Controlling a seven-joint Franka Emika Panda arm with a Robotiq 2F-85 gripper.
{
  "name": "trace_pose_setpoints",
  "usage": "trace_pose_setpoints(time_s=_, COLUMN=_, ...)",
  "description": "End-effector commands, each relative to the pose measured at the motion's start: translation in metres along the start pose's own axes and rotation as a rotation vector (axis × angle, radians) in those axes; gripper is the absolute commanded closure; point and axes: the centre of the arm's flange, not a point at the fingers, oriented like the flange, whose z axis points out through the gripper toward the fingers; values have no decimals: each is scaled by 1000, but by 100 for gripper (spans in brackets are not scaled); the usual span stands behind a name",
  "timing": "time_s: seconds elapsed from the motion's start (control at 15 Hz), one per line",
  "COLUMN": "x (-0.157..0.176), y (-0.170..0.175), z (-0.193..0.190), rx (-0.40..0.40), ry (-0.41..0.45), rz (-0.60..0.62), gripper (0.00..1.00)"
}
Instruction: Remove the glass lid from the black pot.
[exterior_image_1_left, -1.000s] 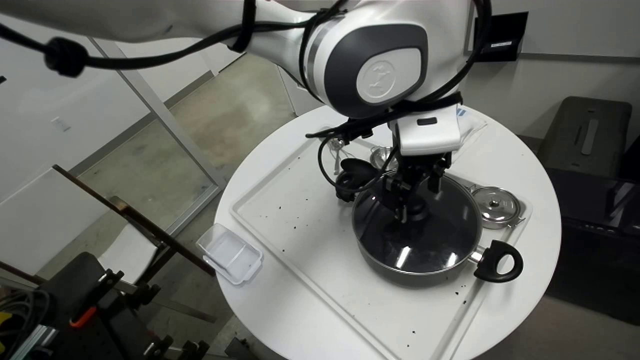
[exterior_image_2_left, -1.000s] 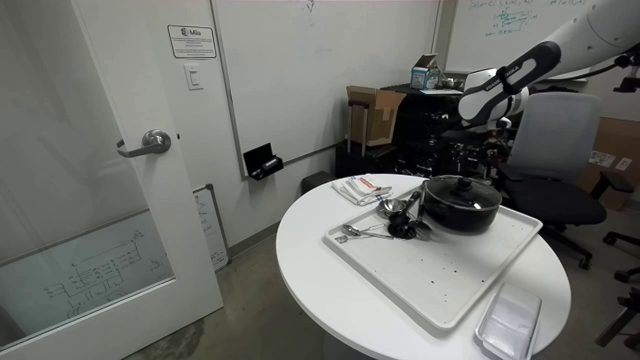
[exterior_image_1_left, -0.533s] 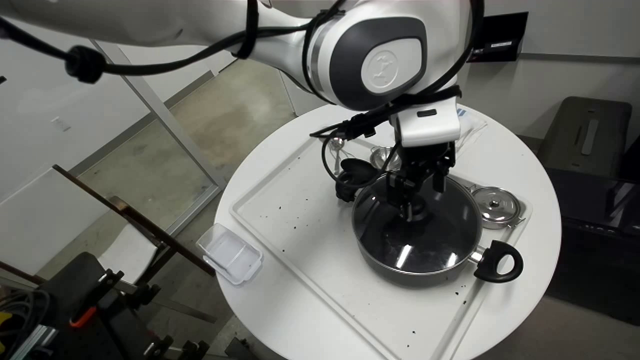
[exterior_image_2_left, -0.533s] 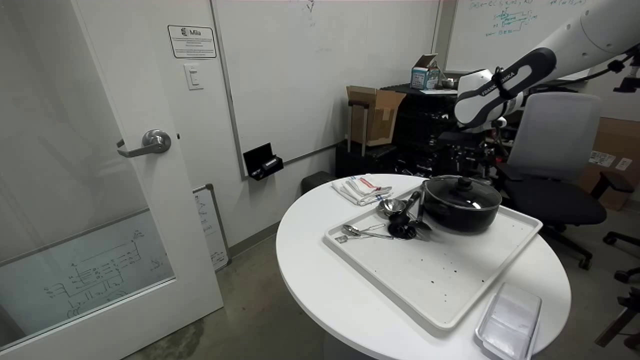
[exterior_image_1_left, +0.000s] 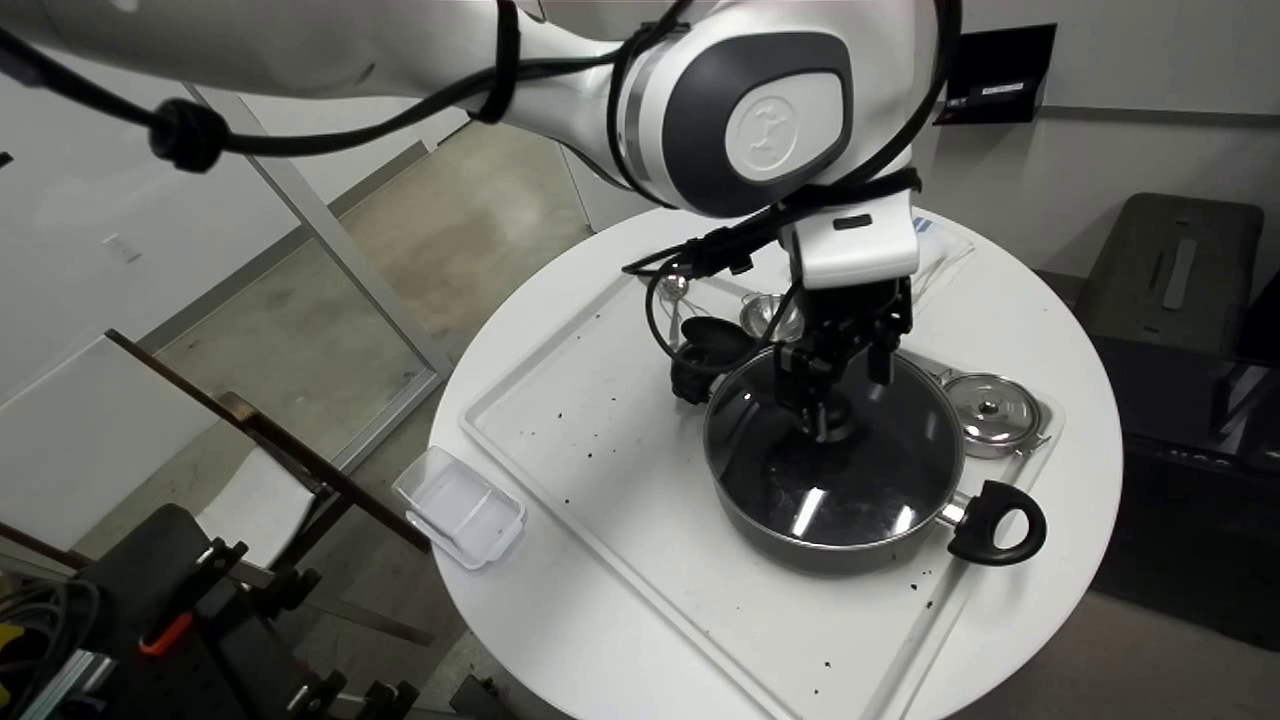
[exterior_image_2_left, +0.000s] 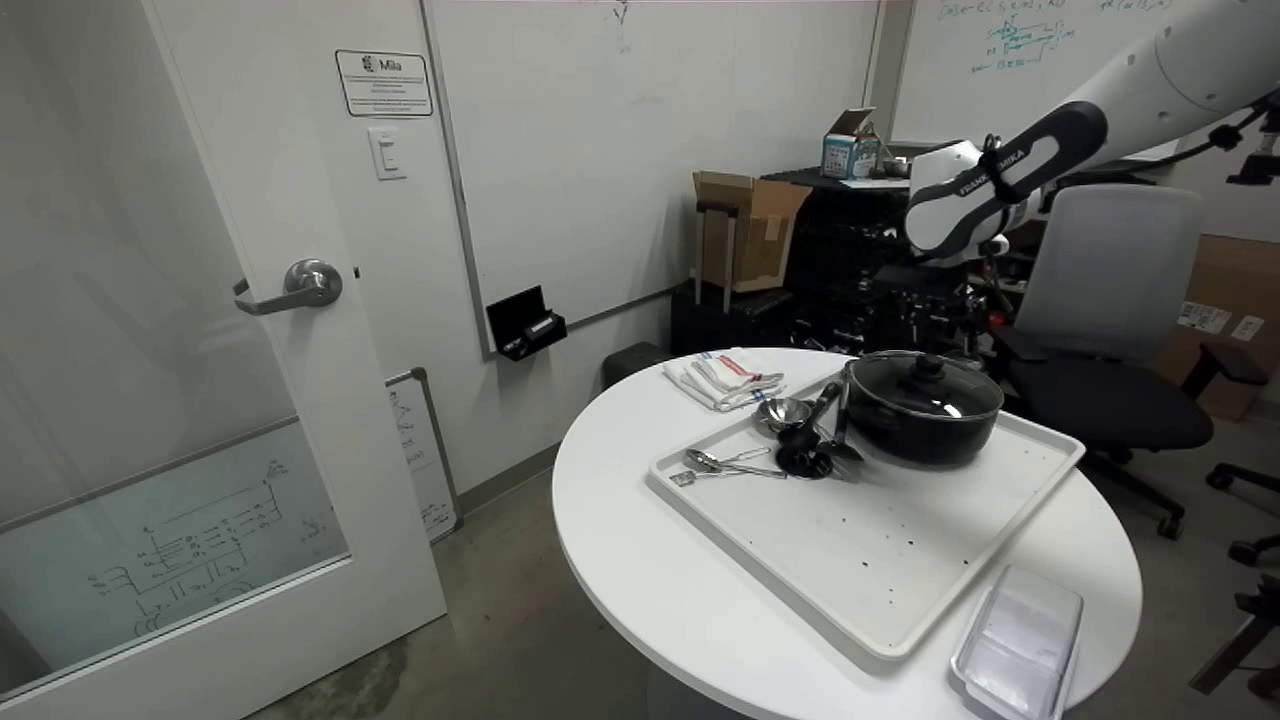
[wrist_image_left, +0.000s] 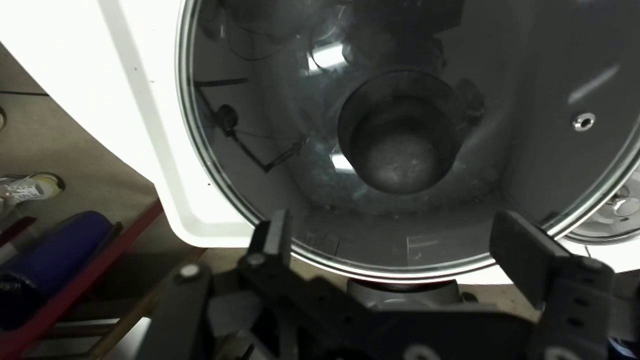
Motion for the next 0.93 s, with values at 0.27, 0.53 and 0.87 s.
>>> trace_pose_setpoints(time_s=0.27, x=-9, y=-1, z=4, rx=17, ry=-19, rz=-14, gripper=0)
trace_pose_setpoints(time_s=0.53, x=-15, y=-1, z=7, rx=24, ry=-29, rz=-22, gripper=0)
trace_pose_setpoints(time_s=0.87, x=-18, y=0, z=15, rx=22, ry=-35, rz=-21, gripper=0)
